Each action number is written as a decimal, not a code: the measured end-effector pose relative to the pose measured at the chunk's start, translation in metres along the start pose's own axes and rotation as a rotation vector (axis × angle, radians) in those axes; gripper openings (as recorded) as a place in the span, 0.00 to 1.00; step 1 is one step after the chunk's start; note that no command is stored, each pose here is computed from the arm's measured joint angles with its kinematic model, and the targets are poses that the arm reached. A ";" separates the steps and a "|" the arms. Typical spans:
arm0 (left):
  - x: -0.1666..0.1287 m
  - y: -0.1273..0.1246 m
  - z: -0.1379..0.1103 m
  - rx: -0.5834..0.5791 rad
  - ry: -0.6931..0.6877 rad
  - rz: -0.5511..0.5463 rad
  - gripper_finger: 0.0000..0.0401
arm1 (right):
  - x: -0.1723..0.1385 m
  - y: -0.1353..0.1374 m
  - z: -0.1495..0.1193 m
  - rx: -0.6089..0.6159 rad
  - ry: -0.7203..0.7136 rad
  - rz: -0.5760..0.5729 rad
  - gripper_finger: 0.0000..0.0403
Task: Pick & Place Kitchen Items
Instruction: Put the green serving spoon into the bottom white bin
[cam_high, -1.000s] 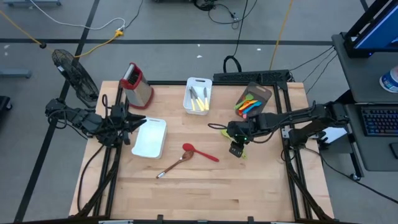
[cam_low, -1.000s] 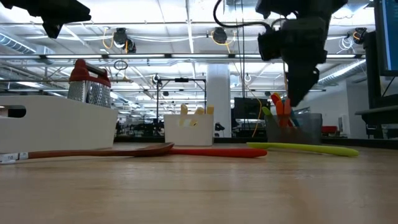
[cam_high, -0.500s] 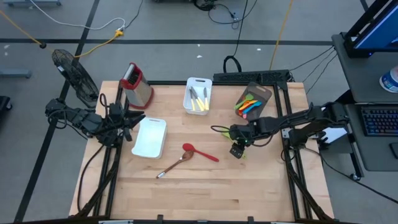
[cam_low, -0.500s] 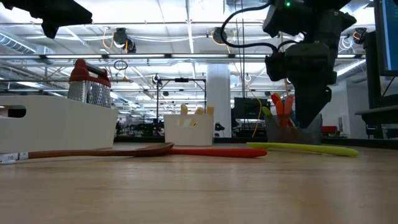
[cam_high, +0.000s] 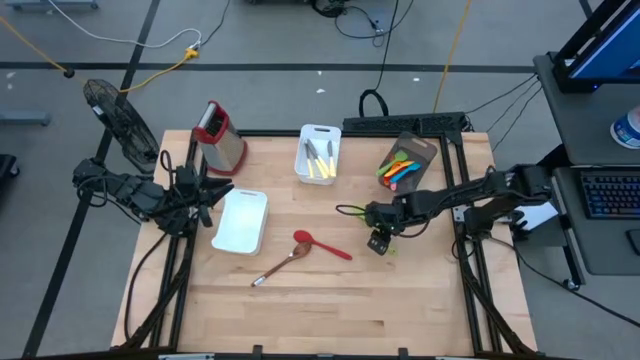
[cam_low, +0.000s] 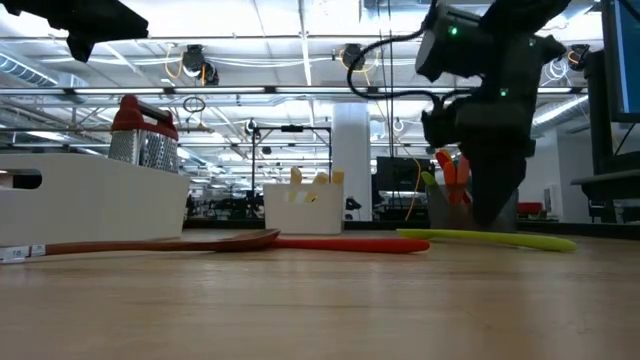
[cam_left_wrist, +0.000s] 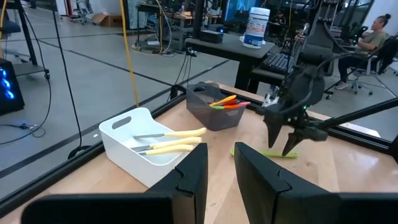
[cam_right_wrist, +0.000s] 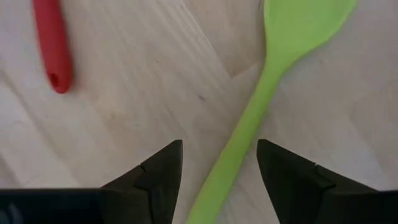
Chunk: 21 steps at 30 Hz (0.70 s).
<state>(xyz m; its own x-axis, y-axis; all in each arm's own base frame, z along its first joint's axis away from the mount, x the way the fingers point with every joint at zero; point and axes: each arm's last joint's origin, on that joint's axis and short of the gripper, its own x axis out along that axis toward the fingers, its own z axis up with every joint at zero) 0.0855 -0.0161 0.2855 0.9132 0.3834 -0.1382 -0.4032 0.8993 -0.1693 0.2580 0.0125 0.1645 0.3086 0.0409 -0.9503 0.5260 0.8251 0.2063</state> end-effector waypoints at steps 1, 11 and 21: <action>0.000 0.000 0.000 0.000 0.000 0.000 0.20 | 0.004 0.000 0.000 0.002 0.010 -0.007 0.50; 0.000 0.000 0.000 0.000 0.000 -0.001 0.20 | 0.041 -0.005 -0.006 0.148 0.148 -0.137 0.40; 0.000 0.000 0.000 -0.021 0.001 -0.003 0.20 | 0.045 -0.011 -0.016 0.222 0.236 -0.229 0.08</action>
<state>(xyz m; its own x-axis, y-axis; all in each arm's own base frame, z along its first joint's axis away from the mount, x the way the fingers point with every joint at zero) 0.0855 -0.0163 0.2855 0.9144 0.3806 -0.1383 -0.4016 0.8959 -0.1901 0.2535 0.0142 0.1153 -0.0136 0.0202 -0.9997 0.7267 0.6870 0.0040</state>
